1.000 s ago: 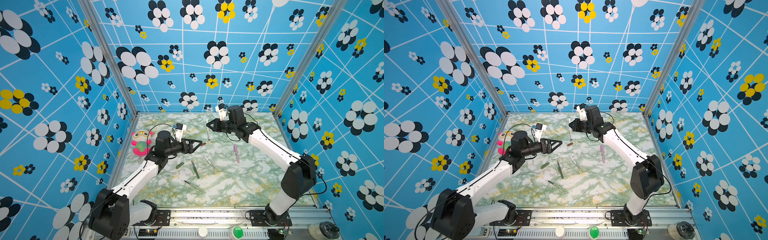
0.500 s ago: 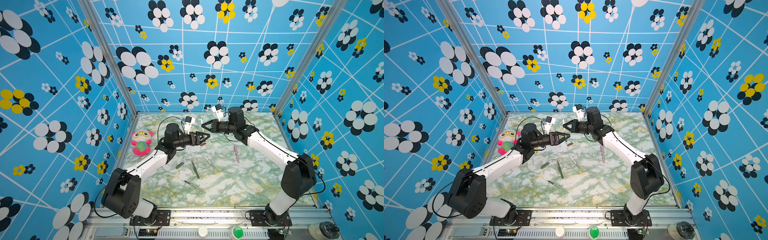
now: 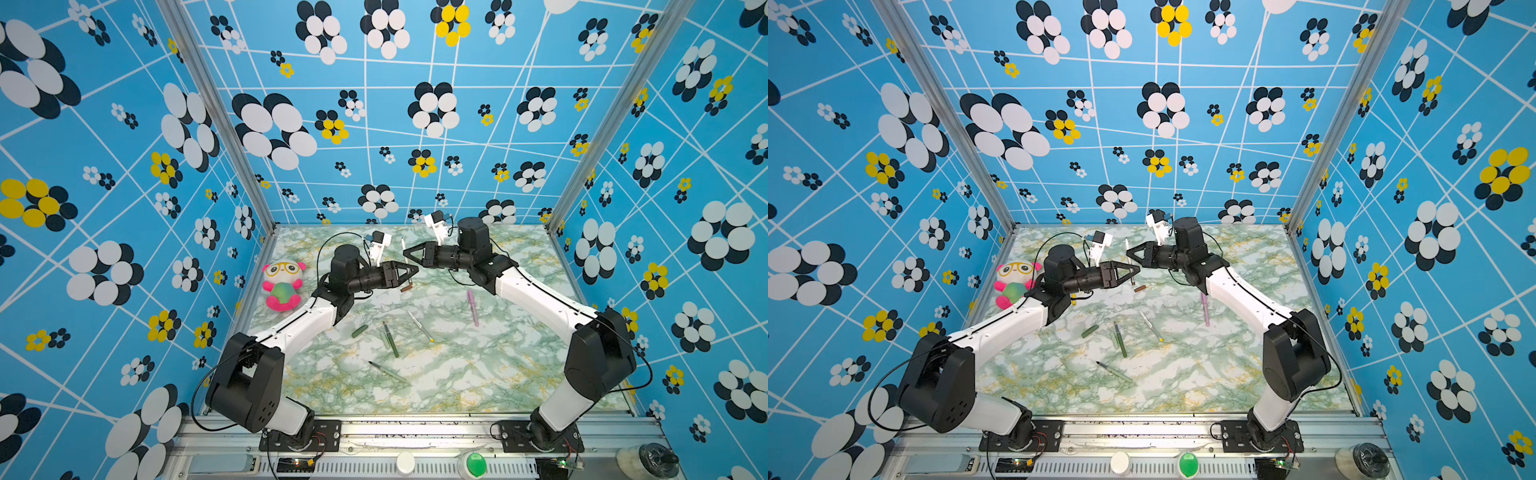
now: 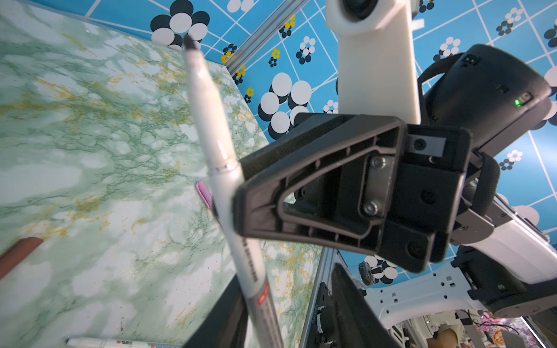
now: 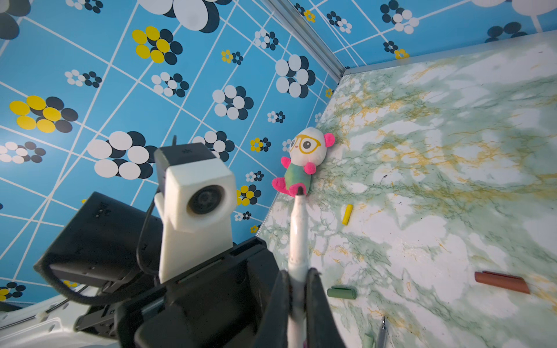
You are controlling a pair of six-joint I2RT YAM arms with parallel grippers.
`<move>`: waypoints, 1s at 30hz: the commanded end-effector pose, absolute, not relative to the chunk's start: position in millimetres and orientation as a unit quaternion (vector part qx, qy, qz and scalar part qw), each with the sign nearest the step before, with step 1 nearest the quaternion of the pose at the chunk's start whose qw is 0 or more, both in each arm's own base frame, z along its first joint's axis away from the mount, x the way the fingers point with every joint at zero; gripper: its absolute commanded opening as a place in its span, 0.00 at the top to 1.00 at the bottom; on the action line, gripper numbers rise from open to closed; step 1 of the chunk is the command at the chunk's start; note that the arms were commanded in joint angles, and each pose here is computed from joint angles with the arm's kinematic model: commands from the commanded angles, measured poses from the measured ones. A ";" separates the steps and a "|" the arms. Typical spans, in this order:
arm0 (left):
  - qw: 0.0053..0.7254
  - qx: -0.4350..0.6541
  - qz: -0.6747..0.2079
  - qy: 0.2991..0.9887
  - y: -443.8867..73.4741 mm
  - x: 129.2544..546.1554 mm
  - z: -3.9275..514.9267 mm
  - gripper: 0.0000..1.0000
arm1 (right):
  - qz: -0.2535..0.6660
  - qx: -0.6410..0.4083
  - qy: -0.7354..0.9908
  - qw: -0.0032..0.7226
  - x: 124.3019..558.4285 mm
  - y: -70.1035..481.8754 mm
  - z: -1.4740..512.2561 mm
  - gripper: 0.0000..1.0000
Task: Insert the pens into the pen caps
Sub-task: 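Carry the white marker toward the left gripper while the left gripper reaches for it, then close the left gripper on the white marker while the right gripper opens and withdraws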
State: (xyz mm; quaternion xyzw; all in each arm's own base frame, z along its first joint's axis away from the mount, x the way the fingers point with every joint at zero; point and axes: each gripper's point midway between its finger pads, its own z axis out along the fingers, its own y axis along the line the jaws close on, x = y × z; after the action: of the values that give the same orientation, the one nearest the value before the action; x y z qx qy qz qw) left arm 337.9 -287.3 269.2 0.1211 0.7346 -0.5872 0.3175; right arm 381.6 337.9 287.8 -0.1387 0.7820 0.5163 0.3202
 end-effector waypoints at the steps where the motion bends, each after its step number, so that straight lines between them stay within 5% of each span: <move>1: 0.325 0.141 -0.593 0.723 -291.8 334.1 279.7 0.66 | 0.526 -0.144 0.766 0.340 377.1 336.3 304.8 0.93; 14: 0.331 0.136 -0.571 0.739 -288.0 337.5 271.4 1.00 | 0.509 -0.147 0.771 0.354 376.2 329.9 307.8 0.92; 21: 0.341 0.134 -0.524 0.769 -274.6 335.5 260.0 1.00 | 0.464 -0.135 0.798 0.359 383.1 316.3 301.1 0.49; 27: 0.327 0.090 -0.378 0.861 -226.5 338.4 216.5 1.00 | 0.324 -0.043 0.878 0.349 403.5 272.1 268.4 0.18; 30: 0.324 0.061 -0.331 0.884 -201.3 338.0 201.6 1.00 | 0.260 0.034 0.913 0.312 411.6 252.5 234.2 0.11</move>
State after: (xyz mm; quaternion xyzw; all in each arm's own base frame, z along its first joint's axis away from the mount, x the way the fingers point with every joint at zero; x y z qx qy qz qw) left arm 341.8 -235.0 224.3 0.0830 0.8421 -0.4149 0.3345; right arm 405.8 286.8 274.3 -0.0461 0.8645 0.3610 0.3466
